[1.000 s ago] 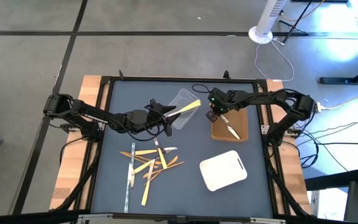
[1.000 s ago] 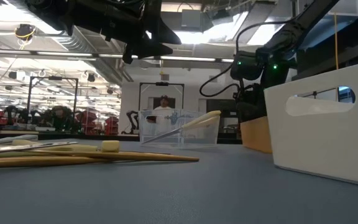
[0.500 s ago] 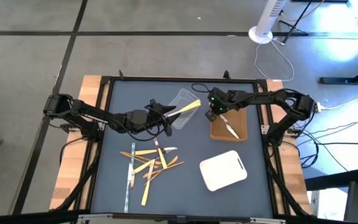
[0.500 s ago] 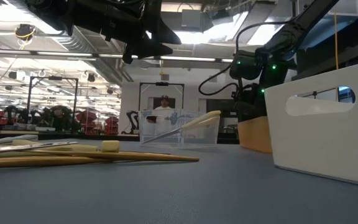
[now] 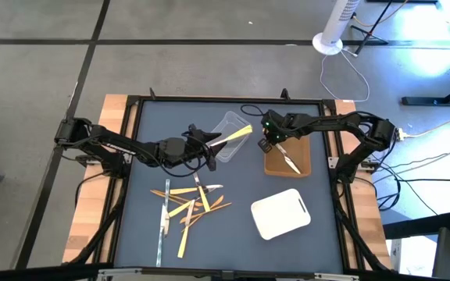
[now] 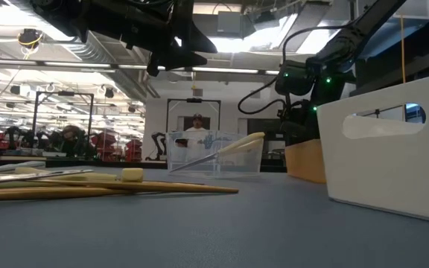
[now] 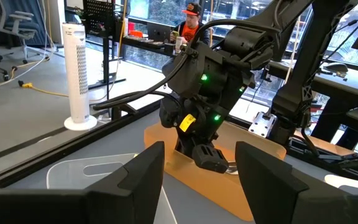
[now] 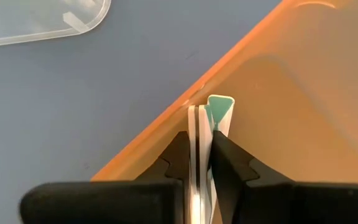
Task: Sort silverware by color (type)
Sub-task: Put the white knife into the orange bin
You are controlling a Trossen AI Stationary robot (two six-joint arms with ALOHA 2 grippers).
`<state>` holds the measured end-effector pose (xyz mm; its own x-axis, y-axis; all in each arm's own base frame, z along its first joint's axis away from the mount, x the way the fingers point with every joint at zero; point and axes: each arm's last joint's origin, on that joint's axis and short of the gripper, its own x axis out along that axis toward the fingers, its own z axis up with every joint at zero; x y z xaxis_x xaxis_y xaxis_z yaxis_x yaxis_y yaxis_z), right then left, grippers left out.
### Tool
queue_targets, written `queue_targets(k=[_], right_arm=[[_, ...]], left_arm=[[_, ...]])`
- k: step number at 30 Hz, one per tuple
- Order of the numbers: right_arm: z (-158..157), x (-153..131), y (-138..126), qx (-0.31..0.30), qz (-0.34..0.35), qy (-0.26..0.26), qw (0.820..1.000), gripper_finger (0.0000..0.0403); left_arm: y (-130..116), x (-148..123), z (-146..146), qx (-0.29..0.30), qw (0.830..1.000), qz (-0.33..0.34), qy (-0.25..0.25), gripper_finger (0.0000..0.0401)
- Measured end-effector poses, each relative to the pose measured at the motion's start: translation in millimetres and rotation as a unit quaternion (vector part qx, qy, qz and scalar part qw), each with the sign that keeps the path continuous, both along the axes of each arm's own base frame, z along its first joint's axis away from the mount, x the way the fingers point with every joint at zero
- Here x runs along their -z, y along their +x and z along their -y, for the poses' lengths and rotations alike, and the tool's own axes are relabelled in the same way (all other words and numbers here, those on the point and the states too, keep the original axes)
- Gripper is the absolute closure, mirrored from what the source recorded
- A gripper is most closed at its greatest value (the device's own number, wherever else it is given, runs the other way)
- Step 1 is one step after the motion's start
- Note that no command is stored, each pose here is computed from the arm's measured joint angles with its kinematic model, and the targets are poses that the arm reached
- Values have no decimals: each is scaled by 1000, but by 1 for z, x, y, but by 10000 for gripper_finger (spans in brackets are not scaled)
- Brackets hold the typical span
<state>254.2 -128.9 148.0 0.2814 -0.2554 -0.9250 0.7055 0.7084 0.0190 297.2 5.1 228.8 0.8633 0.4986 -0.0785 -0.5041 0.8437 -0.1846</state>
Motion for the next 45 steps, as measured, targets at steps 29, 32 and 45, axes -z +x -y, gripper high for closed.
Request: queue_targets(k=[29, 32, 45], right_arm=[[0, 0, 0, 0, -1, 1, 1000, 203], [0, 0, 0, 0, -2, 1, 1000, 203], [-1, -31, -1, 0, 3, -1, 1000, 203]], left_arm=[[0, 0, 0, 0, 1000, 0, 0, 209], [0, 0, 0, 0, 1000, -1, 2, 209], [-2, -9, 8, 15, 999, -27, 14, 209]])
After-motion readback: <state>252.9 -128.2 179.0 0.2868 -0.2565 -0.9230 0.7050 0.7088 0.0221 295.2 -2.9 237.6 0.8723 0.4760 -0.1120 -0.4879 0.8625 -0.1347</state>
